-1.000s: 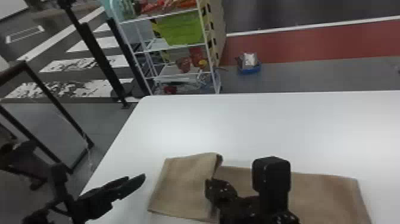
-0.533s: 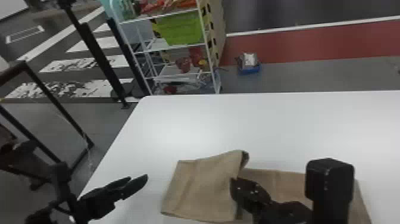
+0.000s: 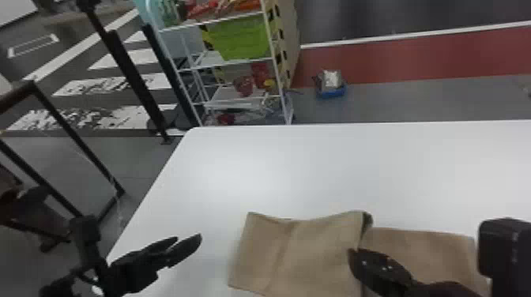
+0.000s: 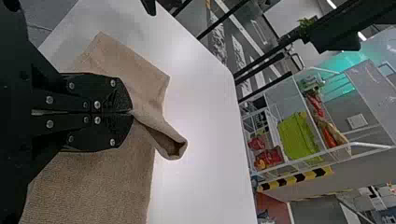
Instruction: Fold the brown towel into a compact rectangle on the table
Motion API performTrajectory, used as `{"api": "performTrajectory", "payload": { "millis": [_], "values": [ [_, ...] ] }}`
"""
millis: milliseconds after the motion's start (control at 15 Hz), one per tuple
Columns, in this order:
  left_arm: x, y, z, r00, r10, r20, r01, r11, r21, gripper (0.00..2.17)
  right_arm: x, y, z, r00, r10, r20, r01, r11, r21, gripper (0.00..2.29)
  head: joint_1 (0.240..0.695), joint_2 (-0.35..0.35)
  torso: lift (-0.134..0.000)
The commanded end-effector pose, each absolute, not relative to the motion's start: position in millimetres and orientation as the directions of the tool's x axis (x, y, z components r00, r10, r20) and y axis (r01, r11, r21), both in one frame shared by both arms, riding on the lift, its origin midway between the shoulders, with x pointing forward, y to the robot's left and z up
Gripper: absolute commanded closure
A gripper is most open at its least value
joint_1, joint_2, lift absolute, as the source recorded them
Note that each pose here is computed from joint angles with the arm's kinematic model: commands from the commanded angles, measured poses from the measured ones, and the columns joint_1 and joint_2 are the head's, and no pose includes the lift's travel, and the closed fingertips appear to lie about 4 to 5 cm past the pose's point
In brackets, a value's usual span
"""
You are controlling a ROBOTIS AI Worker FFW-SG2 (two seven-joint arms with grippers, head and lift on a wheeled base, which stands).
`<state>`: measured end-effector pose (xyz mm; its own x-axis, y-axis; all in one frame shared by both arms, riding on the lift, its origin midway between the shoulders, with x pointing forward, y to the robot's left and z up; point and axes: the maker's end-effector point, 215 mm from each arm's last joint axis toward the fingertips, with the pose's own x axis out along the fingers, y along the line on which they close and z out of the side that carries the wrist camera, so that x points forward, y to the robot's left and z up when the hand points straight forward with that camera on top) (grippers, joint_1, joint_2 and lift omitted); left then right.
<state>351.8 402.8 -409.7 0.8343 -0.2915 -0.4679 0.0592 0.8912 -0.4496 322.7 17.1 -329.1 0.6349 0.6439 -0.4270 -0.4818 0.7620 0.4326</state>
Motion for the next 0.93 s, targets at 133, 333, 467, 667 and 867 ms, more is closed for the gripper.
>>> {"api": "performTrajectory", "payload": {
  "millis": [133,333,467,667,867],
  "values": [
    [347.4,403.3,-413.6,0.828,-0.284,-0.484,0.051,0.897,-0.439,0.04,325.7,-6.4,-332.0,0.641,0.625,-0.445,-0.463,0.778,0.425,1.48,0.695,0.350,-0.124],
    [345.6,402.5,-414.0,0.825,-0.285,-0.487,0.052,0.898,-0.437,0.04,335.8,-12.7,-325.6,0.657,0.628,-0.418,-0.469,0.774,0.425,1.48,0.695,0.350,-0.124],
    [345.4,402.7,-413.4,0.826,-0.283,-0.488,0.052,0.899,-0.435,0.04,340.5,-18.1,-322.9,0.666,0.622,-0.411,-0.470,0.778,0.416,1.48,0.695,0.350,-0.124],
    [345.2,401.8,-416.6,0.821,-0.280,-0.497,0.048,0.902,-0.430,0.04,340.9,-36.1,-331.0,0.668,0.608,-0.429,-0.448,0.789,0.421,1.48,0.695,0.350,-0.124],
    [345.5,402.4,-419.0,0.819,-0.274,-0.504,0.041,0.904,-0.425,0.04,336.9,-50.3,-338.5,0.666,0.599,-0.444,-0.428,0.795,0.430,1.48,0.695,0.350,-0.124]
  ]
}}
